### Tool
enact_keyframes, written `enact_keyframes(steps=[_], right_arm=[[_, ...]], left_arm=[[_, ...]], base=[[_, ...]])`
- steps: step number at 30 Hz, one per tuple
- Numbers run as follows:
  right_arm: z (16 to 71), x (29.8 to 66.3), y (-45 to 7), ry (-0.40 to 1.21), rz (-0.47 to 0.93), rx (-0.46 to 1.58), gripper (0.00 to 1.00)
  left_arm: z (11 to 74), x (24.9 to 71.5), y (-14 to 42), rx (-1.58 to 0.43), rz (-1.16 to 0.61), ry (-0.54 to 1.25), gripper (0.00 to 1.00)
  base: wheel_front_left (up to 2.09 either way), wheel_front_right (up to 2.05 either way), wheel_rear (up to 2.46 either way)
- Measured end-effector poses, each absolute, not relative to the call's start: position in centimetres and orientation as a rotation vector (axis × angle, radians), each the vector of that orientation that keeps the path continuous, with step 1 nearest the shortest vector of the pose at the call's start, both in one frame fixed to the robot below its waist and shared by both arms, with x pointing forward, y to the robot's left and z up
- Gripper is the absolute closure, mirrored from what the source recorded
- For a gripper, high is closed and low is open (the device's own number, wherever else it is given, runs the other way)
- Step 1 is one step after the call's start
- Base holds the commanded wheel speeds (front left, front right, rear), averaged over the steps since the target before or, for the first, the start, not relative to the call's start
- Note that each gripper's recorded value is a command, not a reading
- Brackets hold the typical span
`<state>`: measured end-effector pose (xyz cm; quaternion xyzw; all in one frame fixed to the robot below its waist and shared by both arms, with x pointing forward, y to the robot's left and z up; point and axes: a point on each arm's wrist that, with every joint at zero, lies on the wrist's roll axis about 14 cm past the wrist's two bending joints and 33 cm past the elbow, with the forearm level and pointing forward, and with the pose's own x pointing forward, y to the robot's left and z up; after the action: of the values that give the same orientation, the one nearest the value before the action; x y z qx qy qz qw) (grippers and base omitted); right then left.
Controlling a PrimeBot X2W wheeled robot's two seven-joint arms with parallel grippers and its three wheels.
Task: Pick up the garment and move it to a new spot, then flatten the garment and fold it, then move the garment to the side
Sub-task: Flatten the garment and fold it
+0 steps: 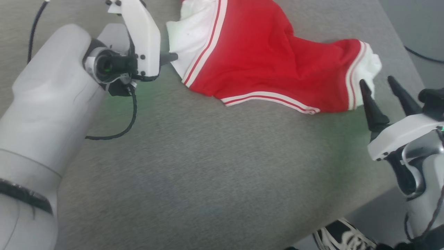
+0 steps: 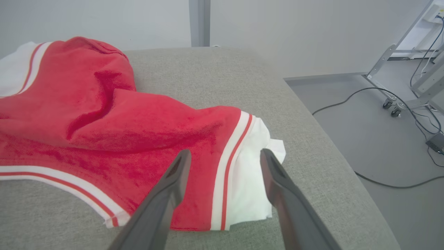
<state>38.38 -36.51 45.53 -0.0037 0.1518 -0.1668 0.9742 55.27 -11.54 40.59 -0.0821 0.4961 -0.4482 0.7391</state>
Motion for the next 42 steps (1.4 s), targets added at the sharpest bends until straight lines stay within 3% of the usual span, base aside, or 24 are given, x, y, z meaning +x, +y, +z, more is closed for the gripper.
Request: enact_keyframes(steps=[6,12,23,32,33,34,35,36,38,42], right_arm=[[46.7,40.6,-35.1,0.283,-0.261,-0.026,0.0],[47.5,42.9,-32.1,0.265,-0.153,-0.034,0.0],[48.8,45.9,-26.2,0.254,0.026,-0.044,0.0],[49.2,46.4,-24.7,0.268,0.086,-0.085,0.0],[49.2,46.3,-24.5,0.27,0.097,-0.095,0.0],[49.2,46.3,-24.3,0.273,0.108,-0.108,0.0],[49.2,46.1,-24.1,0.279,0.122,-0.125,0.0],[49.1,46.0,-24.0,0.289,0.134,-0.143,0.0],[49.2,45.9,-23.3,0.298,0.17,-0.173,0.0],[49.3,45.4,-22.0,0.335,0.25,-0.234,0.0]], left_arm=[[42.6,55.6,-7.4,-0.278,-0.908,0.982,1.0],[43.5,55.7,1.1,-0.35,-0.732,0.865,1.0],[41.1,50.3,15.8,-0.313,-0.398,0.82,1.0],[39.9,49.1,18.1,-0.299,-0.317,0.813,1.0],[40.0,49.2,17.9,-0.301,-0.322,0.8,0.92],[40.0,49.2,17.8,-0.295,-0.327,0.788,0.77],[40.1,49.3,17.8,-0.288,-0.327,0.772,0.41],[40.0,49.4,17.9,-0.278,-0.326,0.752,0.16],[40.3,49.6,18.1,-0.279,-0.314,0.697,0.0],[40.8,49.2,18.6,-0.277,-0.283,0.582,0.0]], base=[[0.0,0.0,0.0],[0.0,0.0,0.0],[0.0,0.0,0.0],[0.0,0.0,0.0],[0.0,0.0,0.0],[0.0,0.0,0.0],[0.0,0.0,0.0],[0.0,0.0,0.0],[0.0,0.0,0.0],[0.0,0.0,0.0]])
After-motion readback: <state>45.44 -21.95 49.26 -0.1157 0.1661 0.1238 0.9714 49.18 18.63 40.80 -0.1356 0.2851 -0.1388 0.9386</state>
